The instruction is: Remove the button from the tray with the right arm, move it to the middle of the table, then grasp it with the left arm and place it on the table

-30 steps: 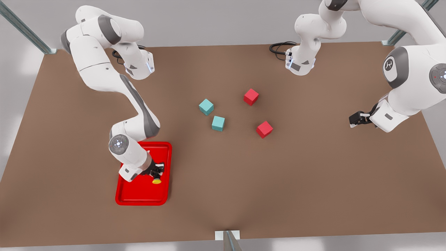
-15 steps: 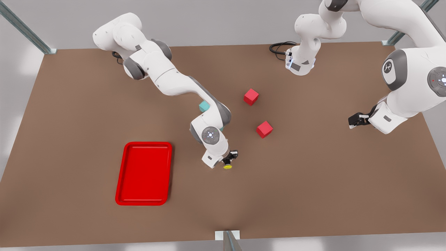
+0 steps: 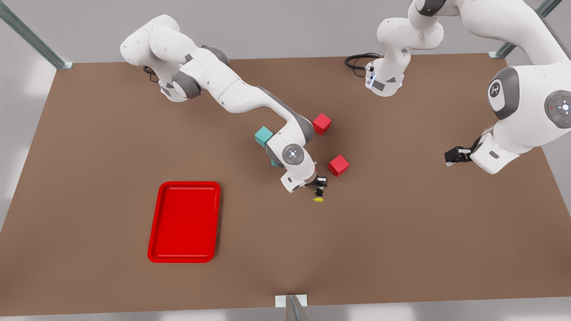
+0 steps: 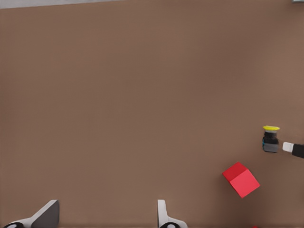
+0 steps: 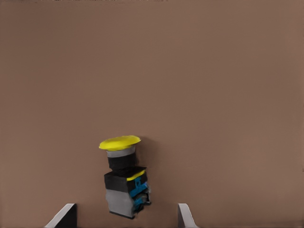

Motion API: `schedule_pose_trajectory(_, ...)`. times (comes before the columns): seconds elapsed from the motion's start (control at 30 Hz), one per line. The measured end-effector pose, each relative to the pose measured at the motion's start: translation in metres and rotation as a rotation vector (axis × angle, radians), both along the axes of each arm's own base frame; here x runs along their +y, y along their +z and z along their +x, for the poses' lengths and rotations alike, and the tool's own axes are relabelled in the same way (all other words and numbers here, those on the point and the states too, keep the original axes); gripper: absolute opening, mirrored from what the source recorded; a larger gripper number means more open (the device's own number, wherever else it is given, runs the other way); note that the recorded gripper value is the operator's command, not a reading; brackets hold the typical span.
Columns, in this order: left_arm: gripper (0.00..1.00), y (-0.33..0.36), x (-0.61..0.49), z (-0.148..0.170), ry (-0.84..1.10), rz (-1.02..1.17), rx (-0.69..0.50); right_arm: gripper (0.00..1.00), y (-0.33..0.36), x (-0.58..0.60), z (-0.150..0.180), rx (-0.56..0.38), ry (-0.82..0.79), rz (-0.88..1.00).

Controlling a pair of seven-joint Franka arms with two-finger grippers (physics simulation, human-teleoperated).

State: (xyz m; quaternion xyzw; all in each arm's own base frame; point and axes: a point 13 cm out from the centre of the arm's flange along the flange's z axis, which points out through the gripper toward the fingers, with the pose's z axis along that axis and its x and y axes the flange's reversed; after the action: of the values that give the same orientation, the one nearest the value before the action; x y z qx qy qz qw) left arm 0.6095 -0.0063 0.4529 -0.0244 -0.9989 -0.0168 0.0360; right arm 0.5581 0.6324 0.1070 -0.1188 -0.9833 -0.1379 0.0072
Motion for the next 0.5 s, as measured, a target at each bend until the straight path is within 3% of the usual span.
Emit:
schedule_pose_trajectory(0.1,1.00,0.000,0.000,0.001,-0.001,0.000,-0.003,1.00,0.054,-0.022,0.042,-0.058,-0.072,0.026)
schedule_pose_trajectory(0.17,1.00,-0.002,-0.001,0.002,-0.001,0.001,-0.003,1.00,0.154,-0.077,0.100,-0.119,-0.145,0.077)
schedule_pose_trajectory(0.23,1.00,-0.007,-0.003,0.004,-0.003,0.000,0.002,1.00,0.261,-0.199,0.154,-0.159,-0.231,0.067)
schedule_pose_trajectory(0.27,1.00,-0.016,-0.015,0.005,-0.010,-0.004,0.016,1.00,0.291,-0.295,0.166,-0.147,-0.286,0.010)
schedule_pose_trajectory(0.3,1.00,-0.027,-0.037,0.006,-0.028,-0.006,0.033,1.00,0.305,-0.398,0.166,-0.129,-0.337,-0.065)
schedule_pose_trajectory(0.37,1.00,-0.058,-0.092,0.005,-0.059,-0.008,0.079,1.00,0.330,-0.533,0.121,-0.073,-0.369,-0.143)
schedule_pose_trajectory(0.43,1.00,-0.091,-0.143,0.003,-0.046,-0.014,0.109,1.00,0.352,-0.570,0.082,-0.049,-0.294,-0.205)
schedule_pose_trajectory(0.5,1.00,-0.136,-0.192,-0.010,-0.005,-0.036,0.148,1.00,0.354,-0.576,0.063,-0.023,-0.200,-0.260)
